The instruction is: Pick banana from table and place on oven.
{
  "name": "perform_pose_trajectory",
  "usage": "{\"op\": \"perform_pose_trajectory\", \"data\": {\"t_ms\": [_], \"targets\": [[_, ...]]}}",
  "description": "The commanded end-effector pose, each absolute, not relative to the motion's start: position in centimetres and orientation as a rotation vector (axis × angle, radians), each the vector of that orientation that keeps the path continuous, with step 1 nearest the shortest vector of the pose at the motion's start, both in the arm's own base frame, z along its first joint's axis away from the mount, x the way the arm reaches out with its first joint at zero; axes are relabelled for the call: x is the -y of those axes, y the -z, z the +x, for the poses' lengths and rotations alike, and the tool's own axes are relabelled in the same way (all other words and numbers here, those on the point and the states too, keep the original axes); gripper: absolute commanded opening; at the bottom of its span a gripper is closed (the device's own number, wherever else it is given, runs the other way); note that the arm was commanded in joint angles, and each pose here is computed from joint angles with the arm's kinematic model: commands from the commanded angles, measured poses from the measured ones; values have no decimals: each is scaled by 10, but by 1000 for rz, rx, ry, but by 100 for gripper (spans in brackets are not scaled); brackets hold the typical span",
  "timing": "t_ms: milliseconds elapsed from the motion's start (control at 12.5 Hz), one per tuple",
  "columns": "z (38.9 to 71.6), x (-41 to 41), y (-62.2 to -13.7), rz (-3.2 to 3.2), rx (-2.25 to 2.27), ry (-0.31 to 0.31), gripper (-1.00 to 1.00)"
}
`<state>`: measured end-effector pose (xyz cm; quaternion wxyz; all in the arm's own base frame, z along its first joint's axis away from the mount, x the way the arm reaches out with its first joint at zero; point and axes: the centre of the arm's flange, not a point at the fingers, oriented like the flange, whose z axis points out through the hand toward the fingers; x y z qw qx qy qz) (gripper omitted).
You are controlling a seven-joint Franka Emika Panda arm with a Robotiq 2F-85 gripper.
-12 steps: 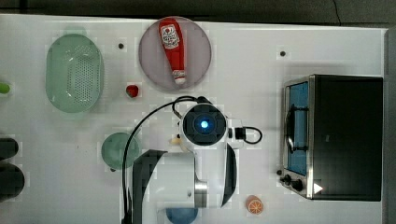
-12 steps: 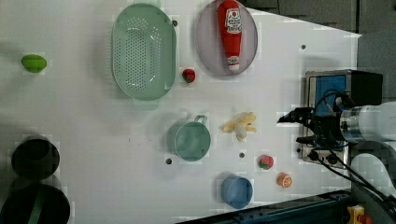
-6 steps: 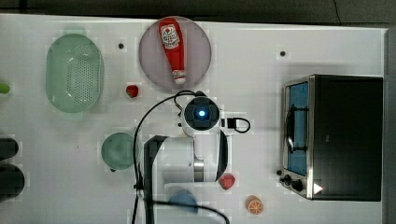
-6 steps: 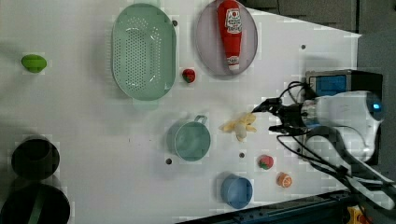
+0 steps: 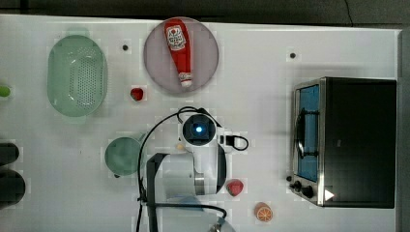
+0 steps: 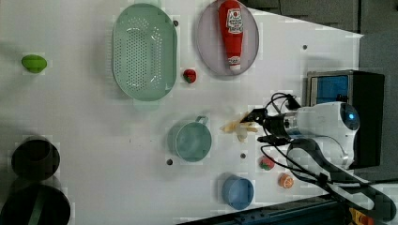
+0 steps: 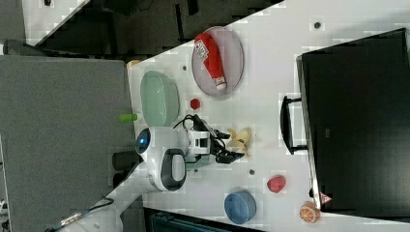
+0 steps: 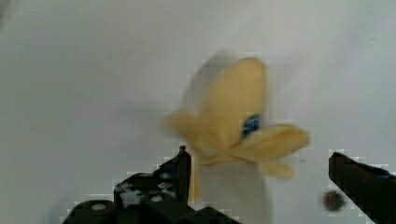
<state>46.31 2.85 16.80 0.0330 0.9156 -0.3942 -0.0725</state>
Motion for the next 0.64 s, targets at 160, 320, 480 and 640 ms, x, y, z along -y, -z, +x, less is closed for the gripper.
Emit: {"op": "perform_pose_trajectory", "data": {"t_ms": [160, 320, 480, 640], "targets": [[474, -37, -159, 2808, 1290, 178, 69], [474, -40, -157, 2822, 1289, 154, 18], [476, -41, -158, 2833, 1290, 131, -27], [477, -42, -161, 2836, 1291, 123, -50]]}}
